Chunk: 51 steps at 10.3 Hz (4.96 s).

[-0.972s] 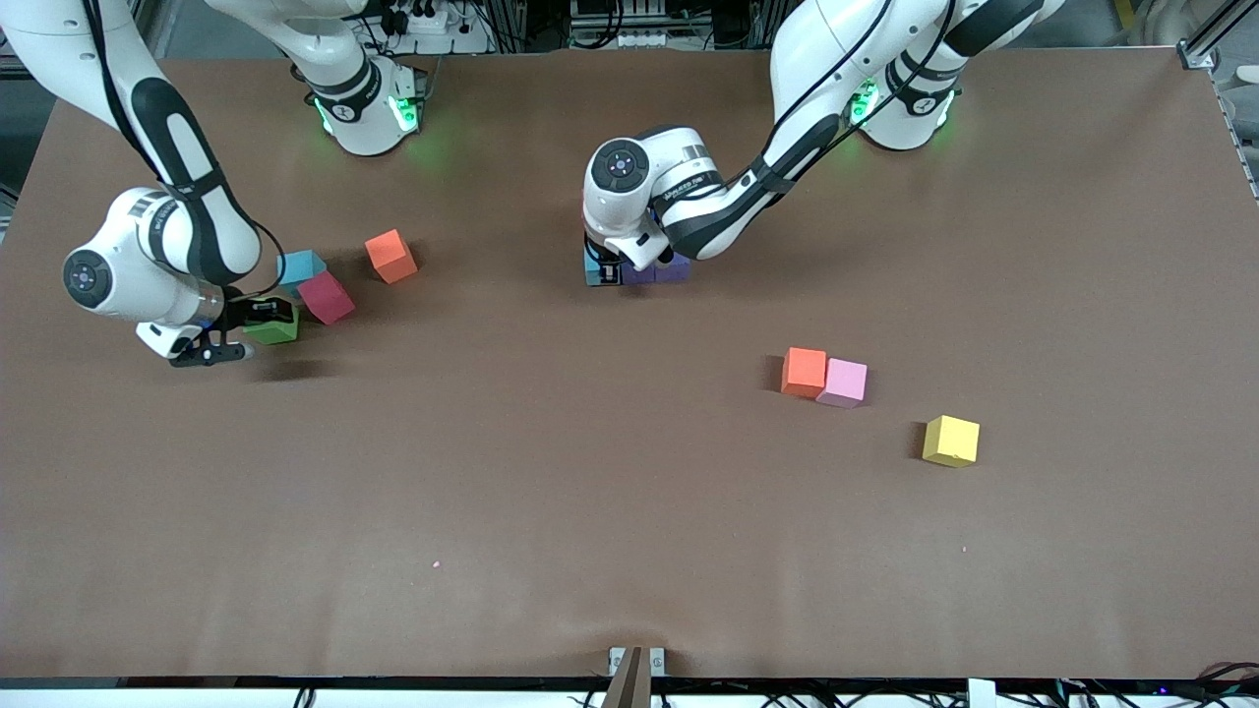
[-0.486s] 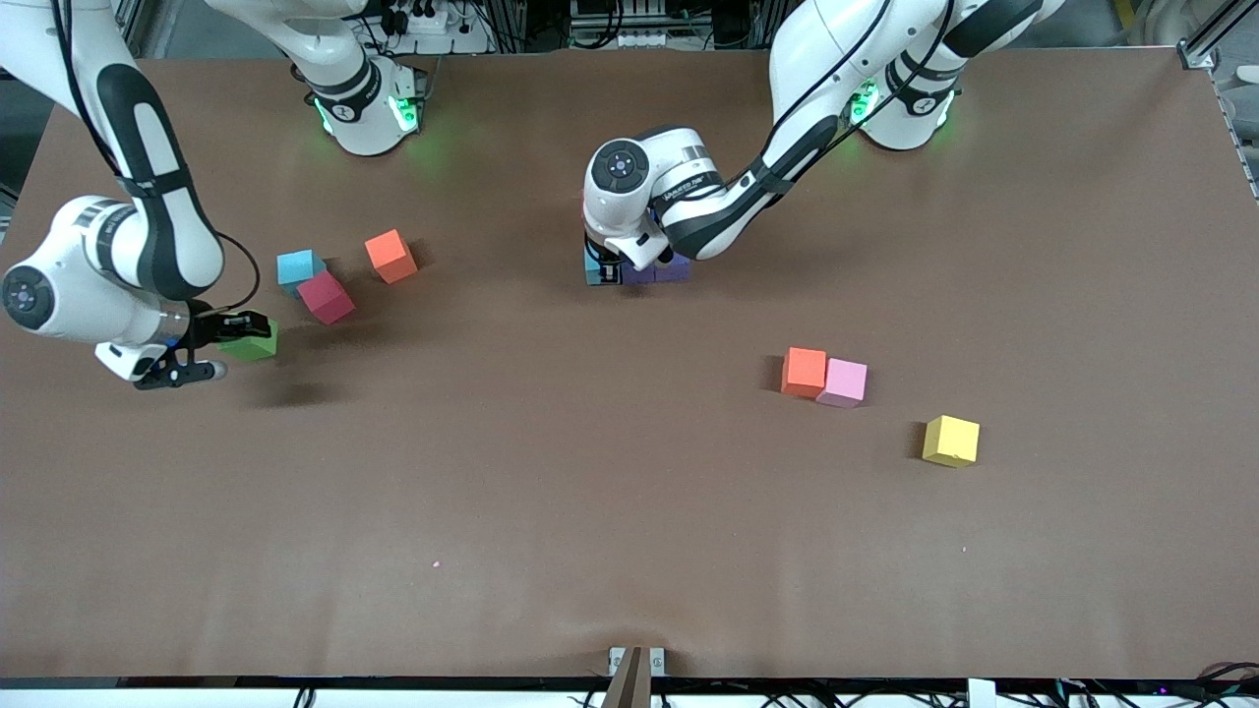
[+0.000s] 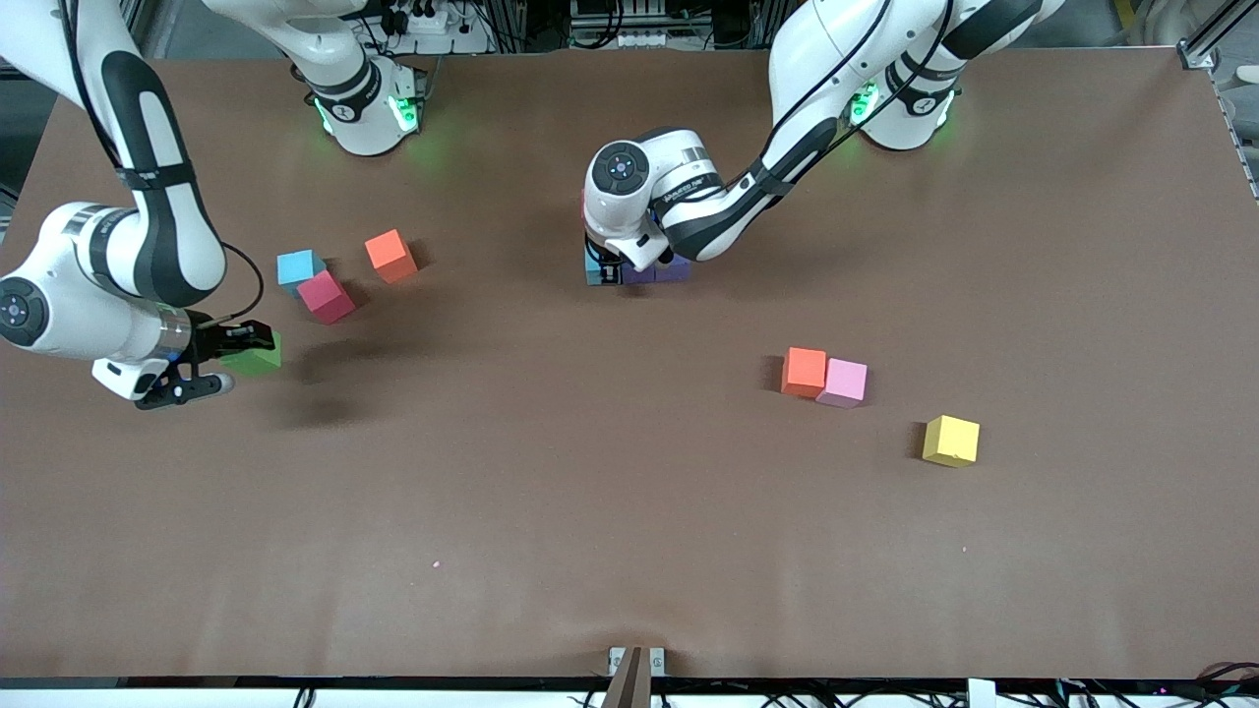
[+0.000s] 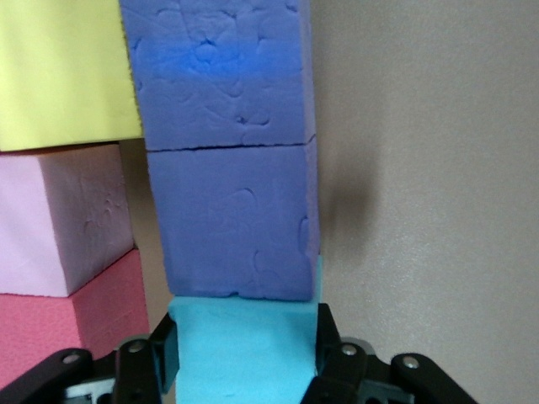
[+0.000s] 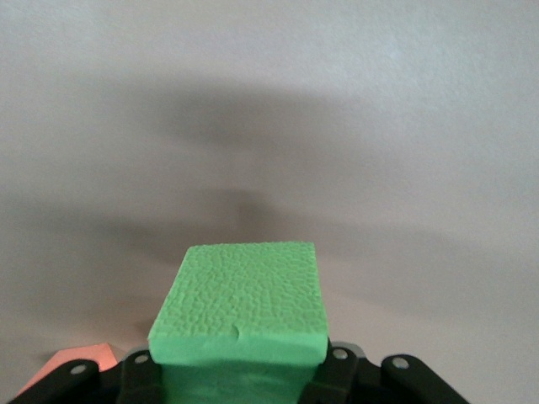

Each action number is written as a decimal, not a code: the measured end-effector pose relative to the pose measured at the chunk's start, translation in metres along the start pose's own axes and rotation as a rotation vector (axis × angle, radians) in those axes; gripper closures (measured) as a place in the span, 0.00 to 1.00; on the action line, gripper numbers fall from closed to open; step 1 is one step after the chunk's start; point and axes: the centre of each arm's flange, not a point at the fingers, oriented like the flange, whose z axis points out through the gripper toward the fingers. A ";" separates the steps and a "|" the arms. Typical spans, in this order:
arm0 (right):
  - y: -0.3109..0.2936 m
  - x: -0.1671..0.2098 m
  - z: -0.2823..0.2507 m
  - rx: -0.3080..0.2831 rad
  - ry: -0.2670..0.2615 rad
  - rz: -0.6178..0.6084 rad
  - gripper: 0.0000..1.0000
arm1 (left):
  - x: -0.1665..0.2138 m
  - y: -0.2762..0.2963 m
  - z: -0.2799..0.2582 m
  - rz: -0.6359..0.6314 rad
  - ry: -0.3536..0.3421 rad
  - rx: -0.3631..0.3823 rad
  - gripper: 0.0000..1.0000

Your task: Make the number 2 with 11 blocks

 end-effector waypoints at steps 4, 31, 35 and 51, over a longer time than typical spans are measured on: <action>-0.052 0.019 -0.002 -0.023 -0.001 0.035 0.44 | -0.006 0.003 -0.023 0.004 -0.011 -0.027 0.00; -0.560 0.044 0.134 -0.088 0.013 0.095 0.44 | 0.248 0.236 -0.131 0.240 0.112 -0.012 0.00; -0.553 0.040 0.153 -0.108 0.006 0.098 0.44 | 0.248 0.235 -0.113 0.241 0.107 0.019 0.00; -0.555 0.028 0.158 -0.102 0.002 0.093 0.44 | 0.265 0.219 -0.113 0.256 0.154 0.070 0.00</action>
